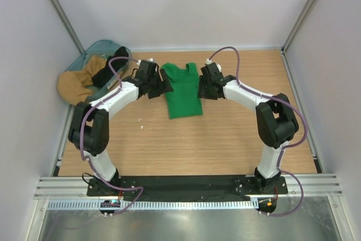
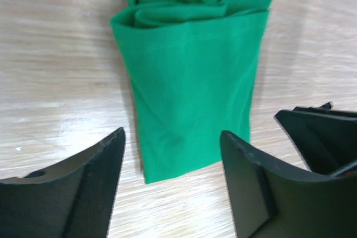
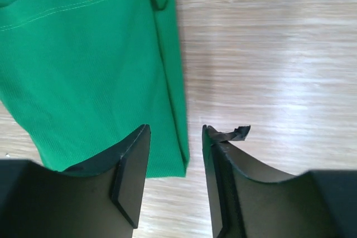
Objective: Fold and stack the tank tops
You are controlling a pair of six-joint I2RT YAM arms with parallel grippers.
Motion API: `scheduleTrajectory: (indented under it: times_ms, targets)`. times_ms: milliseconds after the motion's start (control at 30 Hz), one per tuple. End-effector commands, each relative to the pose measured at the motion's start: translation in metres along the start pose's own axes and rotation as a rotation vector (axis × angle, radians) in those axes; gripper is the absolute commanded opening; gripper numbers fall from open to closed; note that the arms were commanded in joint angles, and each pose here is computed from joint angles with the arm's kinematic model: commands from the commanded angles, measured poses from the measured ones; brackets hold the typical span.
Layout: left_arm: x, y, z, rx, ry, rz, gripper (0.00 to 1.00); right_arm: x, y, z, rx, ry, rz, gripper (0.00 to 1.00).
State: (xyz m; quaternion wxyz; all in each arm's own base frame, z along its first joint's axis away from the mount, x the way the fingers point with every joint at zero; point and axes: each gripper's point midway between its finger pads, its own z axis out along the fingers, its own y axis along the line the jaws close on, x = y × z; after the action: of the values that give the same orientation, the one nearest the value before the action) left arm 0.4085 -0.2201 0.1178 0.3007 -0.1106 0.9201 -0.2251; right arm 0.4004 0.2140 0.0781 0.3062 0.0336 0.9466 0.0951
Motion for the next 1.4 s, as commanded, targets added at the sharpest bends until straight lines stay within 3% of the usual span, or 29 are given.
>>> scheduleTrajectory:
  times_ms: [0, 67, 267, 433, 633, 733, 900, 1067, 1367]
  targets:
    - [0.006, -0.001, 0.01, 0.029, 0.009, 0.019, 0.68, -0.018, 0.026, 0.005, -0.121, -0.055, -0.018, 0.46]
    - [0.006, 0.002, 0.014, 0.021, 0.007, 0.03, 0.63, -0.029, 0.033, 0.007, -0.138, -0.067, -0.031, 0.46]
    - [0.005, 0.007, 0.03, -0.003, 0.013, 0.056, 0.62, -0.047, 0.043, 0.028, -0.145, -0.065, -0.034, 0.52]
    - [0.004, 0.009, 0.044, -0.01, 0.023, 0.061, 0.61, -0.055, 0.048, 0.047, -0.138, -0.058, -0.036, 0.51]
    - [-0.005, 0.007, 0.054, -0.019, 0.008, 0.061, 0.52, -0.055, 0.048, 0.062, -0.121, -0.041, -0.037, 0.47]
    - [-0.008, 0.008, 0.055, -0.023, 0.002, 0.059, 0.46, -0.054, 0.049, 0.067, -0.125, -0.032, -0.038, 0.37]
    - [-0.014, 0.006, 0.058, -0.025, -0.01, 0.071, 0.3, -0.061, 0.05, 0.057, -0.13, -0.058, -0.051, 0.02]
    - [-0.017, 0.004, 0.056, -0.016, -0.016, 0.096, 0.03, -0.074, 0.05, 0.034, -0.141, -0.12, -0.056, 0.01]
    - [-0.024, -0.009, 0.038, 0.01, -0.058, 0.136, 0.0, -0.087, 0.041, -0.008, -0.142, -0.221, -0.036, 0.01]
